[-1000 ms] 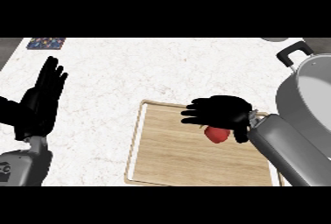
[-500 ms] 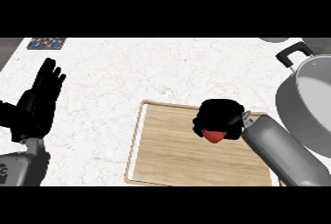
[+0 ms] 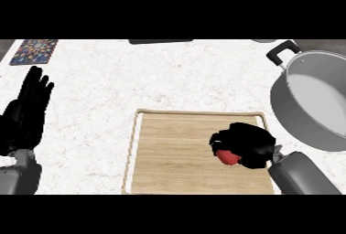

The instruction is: Pick the bell pepper from the tray and place it in the pot

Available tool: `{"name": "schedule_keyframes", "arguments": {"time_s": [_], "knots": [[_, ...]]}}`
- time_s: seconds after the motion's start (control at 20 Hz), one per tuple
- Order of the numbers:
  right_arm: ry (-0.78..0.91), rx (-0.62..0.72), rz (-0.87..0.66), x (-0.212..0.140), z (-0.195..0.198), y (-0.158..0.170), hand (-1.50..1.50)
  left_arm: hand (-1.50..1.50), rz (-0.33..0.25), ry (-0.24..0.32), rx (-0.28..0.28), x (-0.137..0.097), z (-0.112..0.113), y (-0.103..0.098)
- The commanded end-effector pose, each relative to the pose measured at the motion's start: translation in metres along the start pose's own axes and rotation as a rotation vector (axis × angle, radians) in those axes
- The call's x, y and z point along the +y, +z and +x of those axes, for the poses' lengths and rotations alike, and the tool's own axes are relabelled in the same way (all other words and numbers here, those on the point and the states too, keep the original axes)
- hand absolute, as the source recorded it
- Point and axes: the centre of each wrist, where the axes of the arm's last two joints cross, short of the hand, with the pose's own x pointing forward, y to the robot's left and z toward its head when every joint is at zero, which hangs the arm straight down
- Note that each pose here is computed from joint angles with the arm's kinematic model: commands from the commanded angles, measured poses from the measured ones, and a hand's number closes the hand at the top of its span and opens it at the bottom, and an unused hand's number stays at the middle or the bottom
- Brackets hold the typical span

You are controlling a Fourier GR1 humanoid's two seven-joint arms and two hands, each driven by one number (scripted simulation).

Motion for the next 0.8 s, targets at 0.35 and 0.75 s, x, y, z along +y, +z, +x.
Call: {"name": "schedule_keyframes", "arguments": {"time_s": [0.35, 0.75], "knots": [[-0.291, 0.192, -0.139, 0.061, 0.098, 0.098, 1.5, 0.0, 0.024, -0.005, -0.002, 0.022, -0.004, 0.015], [-0.387, 0.301, -0.71, 0.011, 0.143, 0.162, 1.5, 0.0, 0.023, -0.007, 0.001, 0.017, -0.001, 0.014]]}}
